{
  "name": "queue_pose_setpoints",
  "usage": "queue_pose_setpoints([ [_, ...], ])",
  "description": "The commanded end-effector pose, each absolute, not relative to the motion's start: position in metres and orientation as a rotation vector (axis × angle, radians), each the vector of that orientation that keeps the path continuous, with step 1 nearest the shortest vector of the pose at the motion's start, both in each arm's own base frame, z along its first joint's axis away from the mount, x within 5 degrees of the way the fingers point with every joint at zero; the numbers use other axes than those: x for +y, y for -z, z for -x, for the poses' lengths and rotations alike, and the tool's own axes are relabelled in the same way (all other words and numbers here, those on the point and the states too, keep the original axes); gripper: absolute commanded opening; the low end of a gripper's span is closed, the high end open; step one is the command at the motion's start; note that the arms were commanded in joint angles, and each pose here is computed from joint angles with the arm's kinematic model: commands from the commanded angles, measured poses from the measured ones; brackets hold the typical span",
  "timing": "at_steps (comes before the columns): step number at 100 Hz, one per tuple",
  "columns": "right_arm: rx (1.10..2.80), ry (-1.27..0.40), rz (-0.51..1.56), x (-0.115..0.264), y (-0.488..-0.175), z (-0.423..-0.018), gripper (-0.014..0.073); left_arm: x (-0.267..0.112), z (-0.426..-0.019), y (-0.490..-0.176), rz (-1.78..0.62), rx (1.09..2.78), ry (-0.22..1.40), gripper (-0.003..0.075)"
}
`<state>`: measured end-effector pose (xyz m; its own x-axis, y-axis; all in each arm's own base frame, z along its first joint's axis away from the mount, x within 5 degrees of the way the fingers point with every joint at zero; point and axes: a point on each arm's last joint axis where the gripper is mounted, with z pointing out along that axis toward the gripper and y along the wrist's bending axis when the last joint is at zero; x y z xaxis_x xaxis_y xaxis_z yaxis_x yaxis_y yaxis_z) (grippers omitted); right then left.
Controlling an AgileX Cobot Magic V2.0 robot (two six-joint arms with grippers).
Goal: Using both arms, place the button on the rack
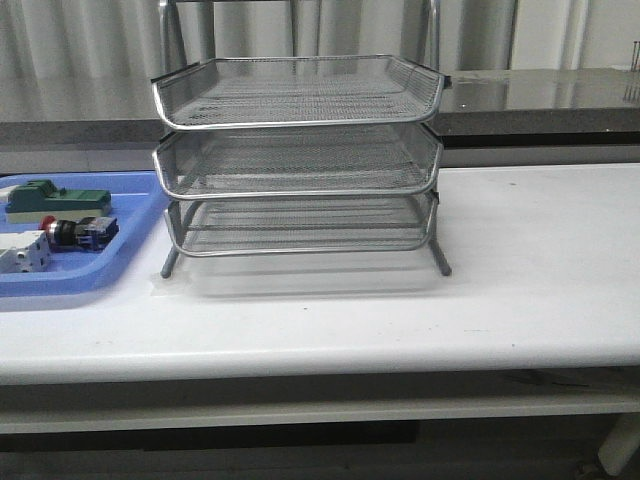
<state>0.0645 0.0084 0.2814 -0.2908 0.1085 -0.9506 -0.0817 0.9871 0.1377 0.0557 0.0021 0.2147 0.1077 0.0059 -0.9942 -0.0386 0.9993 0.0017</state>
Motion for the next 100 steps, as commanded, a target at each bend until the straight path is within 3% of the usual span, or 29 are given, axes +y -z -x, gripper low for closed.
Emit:
queue_pose_setpoints([
  [1, 1.869, -0.234, -0.051, 0.011, -0.308, -0.077, -0.0057, 0.002, -0.054, -0.209, 0.034, 1.391, -0.015, -0.0020],
  [31, 2.135, -0.346, -0.118, 0.024, -0.323, -0.133, -0.0057, 0.002, -0.054, -0.209, 0.034, 1.391, -0.015, -0.0020],
  [69, 2.302, -0.468, -0.235, 0.034, -0.298, -0.173, -0.0049, 0.002, -0.054, -0.209, 0.034, 1.391, -0.015, -0.0020],
  [83, 2.307, -0.508, -0.264, 0.036, -0.297, -0.175, 0.0025, 0.002, -0.054, -0.209, 0.034, 1.391, -0.015, -0.0020],
  [100, 2.293, -0.587, -0.315, 0.040, -0.299, -0.175, 0.0225, 0.002, -0.054, -0.209, 0.034, 1.391, -0.015, -0.0020],
])
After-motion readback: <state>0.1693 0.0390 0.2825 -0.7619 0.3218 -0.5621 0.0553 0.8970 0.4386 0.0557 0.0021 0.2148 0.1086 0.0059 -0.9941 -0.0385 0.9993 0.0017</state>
